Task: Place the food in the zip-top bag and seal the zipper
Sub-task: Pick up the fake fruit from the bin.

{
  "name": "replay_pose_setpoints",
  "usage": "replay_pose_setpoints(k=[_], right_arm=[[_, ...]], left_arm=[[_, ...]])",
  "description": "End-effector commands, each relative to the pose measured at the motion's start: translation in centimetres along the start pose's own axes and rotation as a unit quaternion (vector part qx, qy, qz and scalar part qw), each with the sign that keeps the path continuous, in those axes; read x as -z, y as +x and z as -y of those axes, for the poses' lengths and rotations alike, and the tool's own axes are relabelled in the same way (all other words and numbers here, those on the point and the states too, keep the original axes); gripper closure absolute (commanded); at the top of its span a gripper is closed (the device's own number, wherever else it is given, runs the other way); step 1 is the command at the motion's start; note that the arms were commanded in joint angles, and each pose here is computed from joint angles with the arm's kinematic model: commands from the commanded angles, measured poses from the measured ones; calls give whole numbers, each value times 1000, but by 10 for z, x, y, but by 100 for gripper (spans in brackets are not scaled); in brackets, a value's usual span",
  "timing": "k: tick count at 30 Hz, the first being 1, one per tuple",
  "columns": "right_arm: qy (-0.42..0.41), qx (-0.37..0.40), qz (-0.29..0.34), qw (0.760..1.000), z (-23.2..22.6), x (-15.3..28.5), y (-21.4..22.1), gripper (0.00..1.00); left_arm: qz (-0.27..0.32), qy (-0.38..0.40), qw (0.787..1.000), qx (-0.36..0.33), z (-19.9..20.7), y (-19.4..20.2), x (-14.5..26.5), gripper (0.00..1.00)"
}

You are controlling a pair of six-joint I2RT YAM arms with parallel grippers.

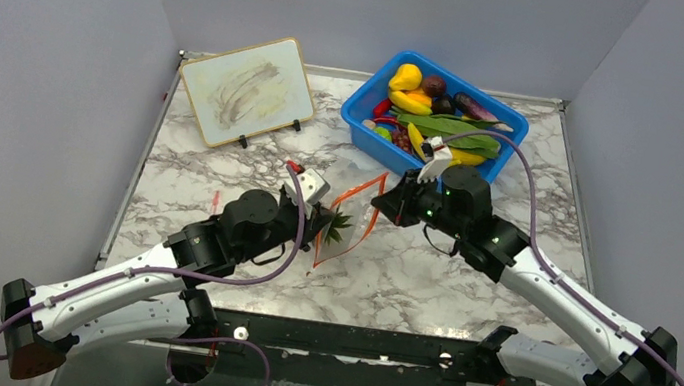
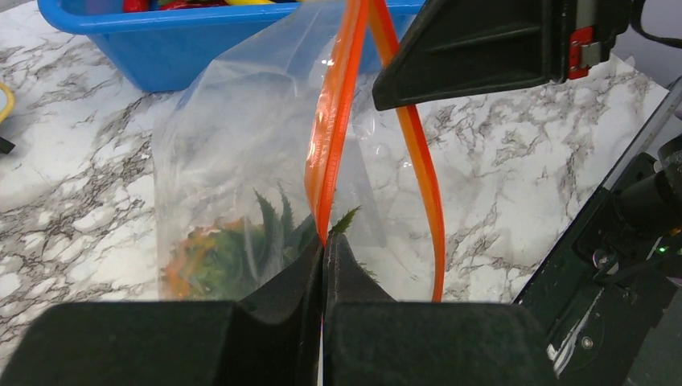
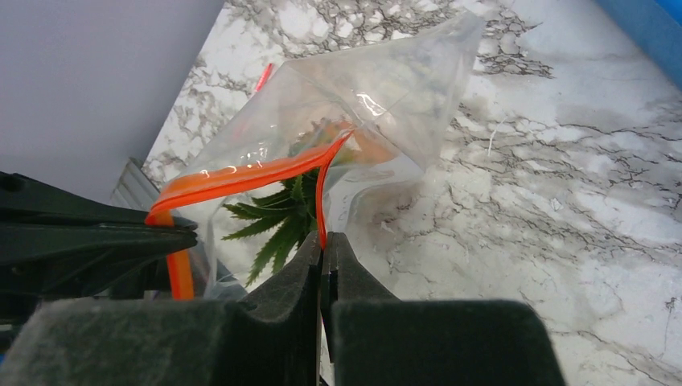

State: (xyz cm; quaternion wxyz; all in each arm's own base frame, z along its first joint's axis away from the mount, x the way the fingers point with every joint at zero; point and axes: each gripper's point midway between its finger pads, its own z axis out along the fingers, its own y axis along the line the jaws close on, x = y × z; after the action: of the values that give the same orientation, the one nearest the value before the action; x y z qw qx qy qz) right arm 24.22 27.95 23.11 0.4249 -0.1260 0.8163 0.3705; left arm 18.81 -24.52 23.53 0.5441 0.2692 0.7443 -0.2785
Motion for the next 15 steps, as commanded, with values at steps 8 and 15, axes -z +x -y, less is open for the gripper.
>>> replay_pose_setpoints(k=[8,15], right_arm=[[41,-15,5,999,14,8,0,75],[55,25,48,997,11,24,-30,61]], left_arm=[[15,-3,1000,-3,-1,-7,1,100],[13,-3,1000,7,-2,2,0,100]])
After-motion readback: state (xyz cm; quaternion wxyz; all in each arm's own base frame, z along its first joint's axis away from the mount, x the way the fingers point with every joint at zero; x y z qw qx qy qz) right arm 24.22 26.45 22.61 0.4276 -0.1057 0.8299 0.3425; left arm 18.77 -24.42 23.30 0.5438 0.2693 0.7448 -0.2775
